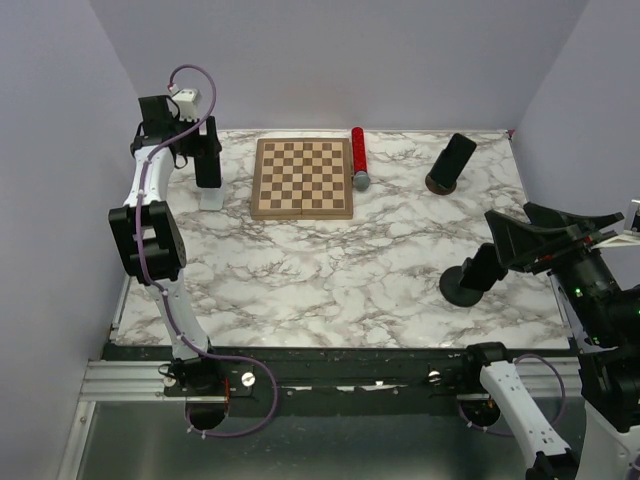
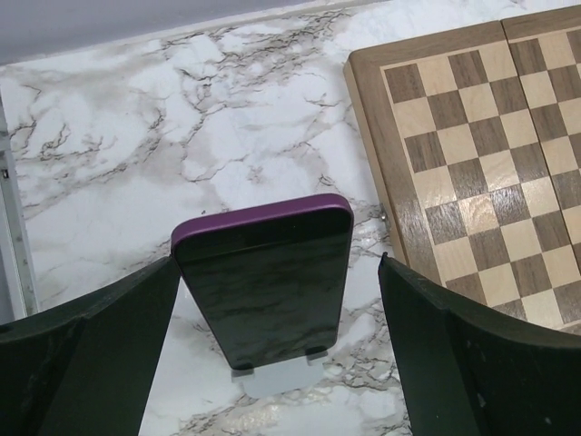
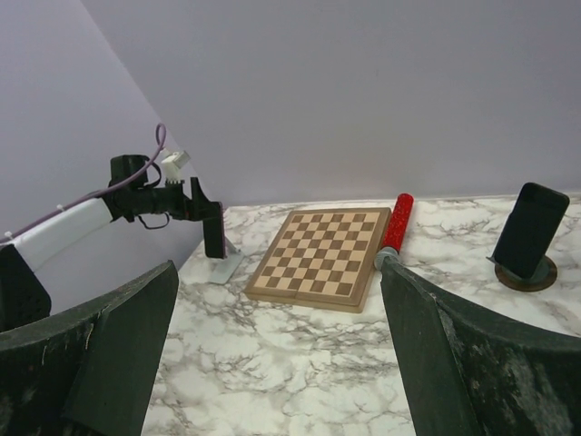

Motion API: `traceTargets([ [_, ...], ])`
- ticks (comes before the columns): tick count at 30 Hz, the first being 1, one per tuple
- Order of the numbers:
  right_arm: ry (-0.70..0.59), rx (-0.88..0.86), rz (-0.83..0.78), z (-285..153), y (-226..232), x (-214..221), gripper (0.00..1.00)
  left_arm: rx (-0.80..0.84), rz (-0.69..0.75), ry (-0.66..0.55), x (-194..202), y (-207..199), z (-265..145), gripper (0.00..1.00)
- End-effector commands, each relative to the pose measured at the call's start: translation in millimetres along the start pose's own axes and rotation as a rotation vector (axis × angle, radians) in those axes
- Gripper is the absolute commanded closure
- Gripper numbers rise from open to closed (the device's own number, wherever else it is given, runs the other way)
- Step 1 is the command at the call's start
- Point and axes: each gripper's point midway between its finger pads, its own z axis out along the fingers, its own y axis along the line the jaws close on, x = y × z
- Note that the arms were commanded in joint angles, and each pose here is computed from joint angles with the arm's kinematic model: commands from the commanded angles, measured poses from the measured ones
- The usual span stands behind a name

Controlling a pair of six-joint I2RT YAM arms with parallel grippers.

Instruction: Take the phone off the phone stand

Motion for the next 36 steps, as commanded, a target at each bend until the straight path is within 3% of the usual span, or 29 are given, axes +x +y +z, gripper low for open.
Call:
traceTargets([
  [1, -0.002, -0.042, 0.013, 2, 8, -1, 0.00, 0.051, -0.053, 0.012, 0, -4, 4, 0.01],
  [11, -0.007, -0.043, 0.027, 1, 8, 1, 0.00, -0.058, -0.061, 0.044, 2, 8, 10, 0.02],
  [19, -0.017, -0.038, 0.024, -1, 8, -2, 0.00, -0.065, -0.039, 0.061, 2, 4, 14, 0.11],
  [29, -0.026, -0.039, 0.021, -4, 10, -6, 0.00, -0.075, -0.039, 0.067, 0, 5, 18, 0.04],
  [36, -0.040, -0.038, 0.018, -5, 11, -11, 0.00, -0.092, -0.037, 0.071, -3, 5, 22, 0.23],
])
